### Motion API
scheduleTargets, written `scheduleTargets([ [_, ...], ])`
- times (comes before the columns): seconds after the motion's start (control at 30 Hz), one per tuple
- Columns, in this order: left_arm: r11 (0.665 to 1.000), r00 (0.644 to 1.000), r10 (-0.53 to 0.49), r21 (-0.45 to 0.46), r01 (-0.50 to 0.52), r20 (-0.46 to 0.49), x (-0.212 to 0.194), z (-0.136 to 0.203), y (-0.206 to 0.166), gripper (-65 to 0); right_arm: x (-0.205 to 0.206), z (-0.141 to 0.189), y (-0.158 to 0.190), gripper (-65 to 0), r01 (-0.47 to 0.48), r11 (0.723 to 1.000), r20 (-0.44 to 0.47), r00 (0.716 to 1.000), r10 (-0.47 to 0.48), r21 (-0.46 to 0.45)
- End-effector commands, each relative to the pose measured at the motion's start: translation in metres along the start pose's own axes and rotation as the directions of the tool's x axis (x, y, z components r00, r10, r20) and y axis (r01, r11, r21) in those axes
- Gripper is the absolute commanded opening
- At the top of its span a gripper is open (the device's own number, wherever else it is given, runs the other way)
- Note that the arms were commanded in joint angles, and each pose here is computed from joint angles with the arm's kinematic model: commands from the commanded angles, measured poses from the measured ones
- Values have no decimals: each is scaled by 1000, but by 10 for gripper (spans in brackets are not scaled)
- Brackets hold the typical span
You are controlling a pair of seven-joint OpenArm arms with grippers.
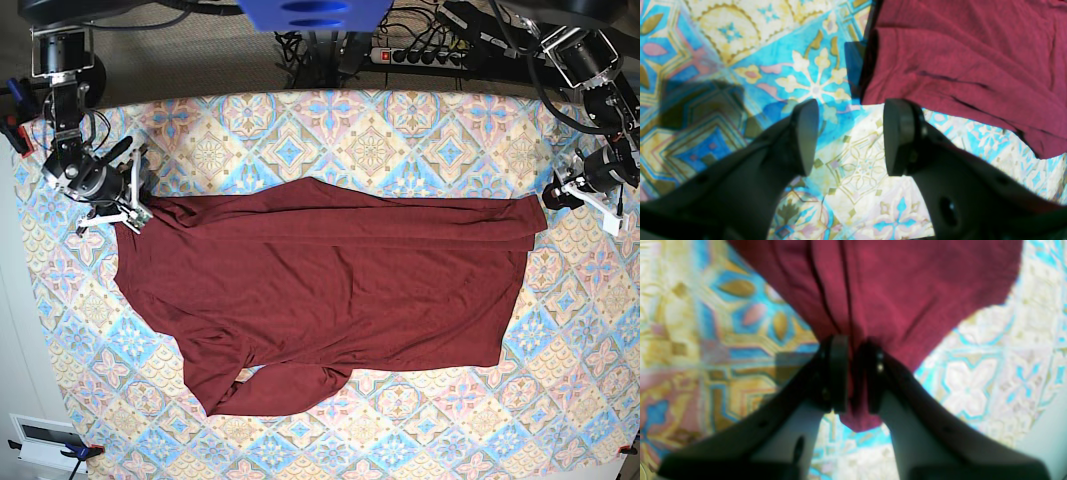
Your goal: Layout the t-shirt on the table in an organized manner, then fold the t-shirt properly
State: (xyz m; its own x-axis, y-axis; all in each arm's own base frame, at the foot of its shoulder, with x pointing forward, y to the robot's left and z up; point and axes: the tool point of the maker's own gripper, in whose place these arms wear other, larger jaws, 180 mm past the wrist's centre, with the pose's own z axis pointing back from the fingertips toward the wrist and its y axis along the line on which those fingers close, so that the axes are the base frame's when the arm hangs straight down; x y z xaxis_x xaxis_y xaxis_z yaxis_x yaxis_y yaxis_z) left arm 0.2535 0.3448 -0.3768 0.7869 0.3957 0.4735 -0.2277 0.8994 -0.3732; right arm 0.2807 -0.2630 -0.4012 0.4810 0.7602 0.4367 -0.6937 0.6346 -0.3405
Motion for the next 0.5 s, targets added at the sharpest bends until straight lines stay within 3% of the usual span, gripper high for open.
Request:
scheduleTargets([
  [0.0,1000,999,-24,-3,24,48,18,8,-2,-345,8,8,-18,-582,-18,999,23,1000,19,-41],
  [0.13,1000,999,-24,-2,24,46,17,8,-1,-345,6,7,-20,-634,-13,999,19,1000,14,-42],
  [0.47,1000,999,-24,-3,24,48,18,8,-2,-345,9,10,-24,-650,-14,998,28,999,16,-55],
])
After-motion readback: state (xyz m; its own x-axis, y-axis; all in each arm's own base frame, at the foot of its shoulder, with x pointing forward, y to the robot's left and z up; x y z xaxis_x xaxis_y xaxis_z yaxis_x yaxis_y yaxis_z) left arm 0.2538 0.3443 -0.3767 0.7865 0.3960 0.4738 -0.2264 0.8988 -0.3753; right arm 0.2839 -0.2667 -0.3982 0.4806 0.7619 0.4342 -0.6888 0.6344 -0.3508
